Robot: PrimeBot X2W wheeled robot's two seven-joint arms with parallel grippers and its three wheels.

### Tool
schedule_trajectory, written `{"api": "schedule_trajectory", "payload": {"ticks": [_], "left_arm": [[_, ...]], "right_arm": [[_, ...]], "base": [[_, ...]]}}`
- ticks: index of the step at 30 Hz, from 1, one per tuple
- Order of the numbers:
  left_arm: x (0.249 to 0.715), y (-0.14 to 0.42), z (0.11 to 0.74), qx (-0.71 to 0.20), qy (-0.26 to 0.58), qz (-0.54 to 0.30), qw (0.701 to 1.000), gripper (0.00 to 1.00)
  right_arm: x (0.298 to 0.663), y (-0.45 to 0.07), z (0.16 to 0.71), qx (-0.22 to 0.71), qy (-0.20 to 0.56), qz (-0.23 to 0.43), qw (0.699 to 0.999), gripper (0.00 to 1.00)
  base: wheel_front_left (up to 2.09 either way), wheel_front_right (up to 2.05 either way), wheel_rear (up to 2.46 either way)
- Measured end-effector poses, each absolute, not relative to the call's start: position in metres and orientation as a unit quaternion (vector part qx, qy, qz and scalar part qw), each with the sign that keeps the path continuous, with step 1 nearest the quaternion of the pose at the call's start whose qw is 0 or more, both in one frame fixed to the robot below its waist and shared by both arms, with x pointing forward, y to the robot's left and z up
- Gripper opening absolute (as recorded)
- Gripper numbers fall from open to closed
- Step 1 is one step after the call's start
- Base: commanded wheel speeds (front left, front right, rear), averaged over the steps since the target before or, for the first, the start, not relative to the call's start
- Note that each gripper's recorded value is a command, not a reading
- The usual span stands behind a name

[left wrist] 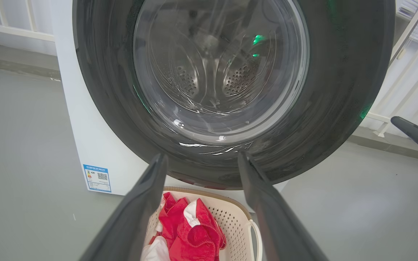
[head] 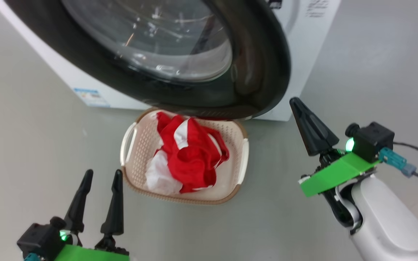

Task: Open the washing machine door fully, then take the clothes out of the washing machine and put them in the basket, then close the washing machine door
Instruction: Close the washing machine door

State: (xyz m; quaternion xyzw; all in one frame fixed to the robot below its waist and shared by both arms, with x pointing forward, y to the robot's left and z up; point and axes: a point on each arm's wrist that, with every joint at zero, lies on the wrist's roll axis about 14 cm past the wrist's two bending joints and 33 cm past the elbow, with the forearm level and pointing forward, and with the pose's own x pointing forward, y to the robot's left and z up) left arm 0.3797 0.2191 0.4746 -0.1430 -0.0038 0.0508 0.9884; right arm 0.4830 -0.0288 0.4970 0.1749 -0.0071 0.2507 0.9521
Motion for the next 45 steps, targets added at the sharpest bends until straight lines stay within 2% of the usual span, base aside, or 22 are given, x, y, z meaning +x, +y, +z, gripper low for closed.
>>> {"api": "schedule_trajectory", "payload": {"ticks": [7, 22, 45], "left_arm": [[0.38, 0.228, 0.467, -0.146, 0.006, 0.068, 0.987, 1.0], [0.393, 0.23, 0.459, -0.143, 0.014, 0.07, 0.987, 1.0], [0.415, 0.229, 0.442, -0.138, 0.031, 0.067, 0.988, 1.0]], "right_arm": [[0.5, -0.006, 0.483, 0.176, 0.008, 0.278, 0.944, 0.0], [0.53, 0.01, 0.478, 0.188, 0.005, 0.292, 0.938, 0.0], [0.596, -0.007, 0.472, 0.204, -0.032, 0.259, 0.943, 0.0]], "base": [[0.0, 0.0, 0.0], [0.0, 0.0, 0.0], [0.0, 0.0, 0.0]]}}
